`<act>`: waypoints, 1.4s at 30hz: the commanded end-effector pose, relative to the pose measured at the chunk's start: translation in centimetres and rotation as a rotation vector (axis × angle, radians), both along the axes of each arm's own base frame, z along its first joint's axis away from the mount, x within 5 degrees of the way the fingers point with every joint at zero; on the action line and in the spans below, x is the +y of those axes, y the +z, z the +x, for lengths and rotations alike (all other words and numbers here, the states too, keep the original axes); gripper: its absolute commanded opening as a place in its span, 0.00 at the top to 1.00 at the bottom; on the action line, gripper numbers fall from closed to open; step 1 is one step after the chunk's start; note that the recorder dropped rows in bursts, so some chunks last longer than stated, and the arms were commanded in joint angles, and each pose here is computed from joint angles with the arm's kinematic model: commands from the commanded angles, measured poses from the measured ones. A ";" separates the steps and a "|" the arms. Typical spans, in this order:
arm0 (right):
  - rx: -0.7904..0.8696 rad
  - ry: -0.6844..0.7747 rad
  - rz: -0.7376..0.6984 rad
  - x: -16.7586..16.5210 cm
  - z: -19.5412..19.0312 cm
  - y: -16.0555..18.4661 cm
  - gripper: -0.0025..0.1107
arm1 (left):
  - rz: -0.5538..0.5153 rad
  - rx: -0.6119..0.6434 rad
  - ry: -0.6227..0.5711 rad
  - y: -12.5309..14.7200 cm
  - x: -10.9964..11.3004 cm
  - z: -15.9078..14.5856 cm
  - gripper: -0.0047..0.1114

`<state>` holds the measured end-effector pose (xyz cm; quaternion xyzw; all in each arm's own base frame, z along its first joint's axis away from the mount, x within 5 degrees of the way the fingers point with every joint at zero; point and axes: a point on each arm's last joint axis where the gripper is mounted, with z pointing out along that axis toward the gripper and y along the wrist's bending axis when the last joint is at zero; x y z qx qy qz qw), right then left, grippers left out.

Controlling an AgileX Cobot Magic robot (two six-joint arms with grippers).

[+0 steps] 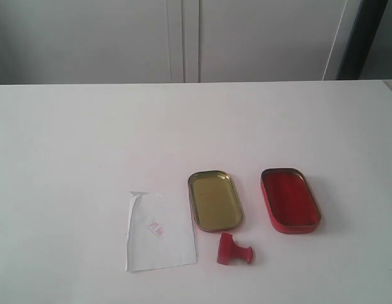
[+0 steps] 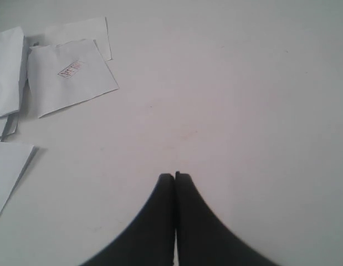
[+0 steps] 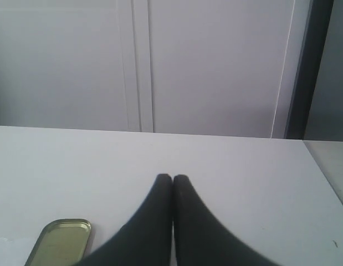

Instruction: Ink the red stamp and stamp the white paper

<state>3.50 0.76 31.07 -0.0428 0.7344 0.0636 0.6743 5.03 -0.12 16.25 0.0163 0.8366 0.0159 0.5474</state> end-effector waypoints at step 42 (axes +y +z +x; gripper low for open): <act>0.141 -0.006 -0.018 0.0 0.7 -8.3 0.98 | -0.013 -0.008 0.001 0.0 0.0 0.0 0.96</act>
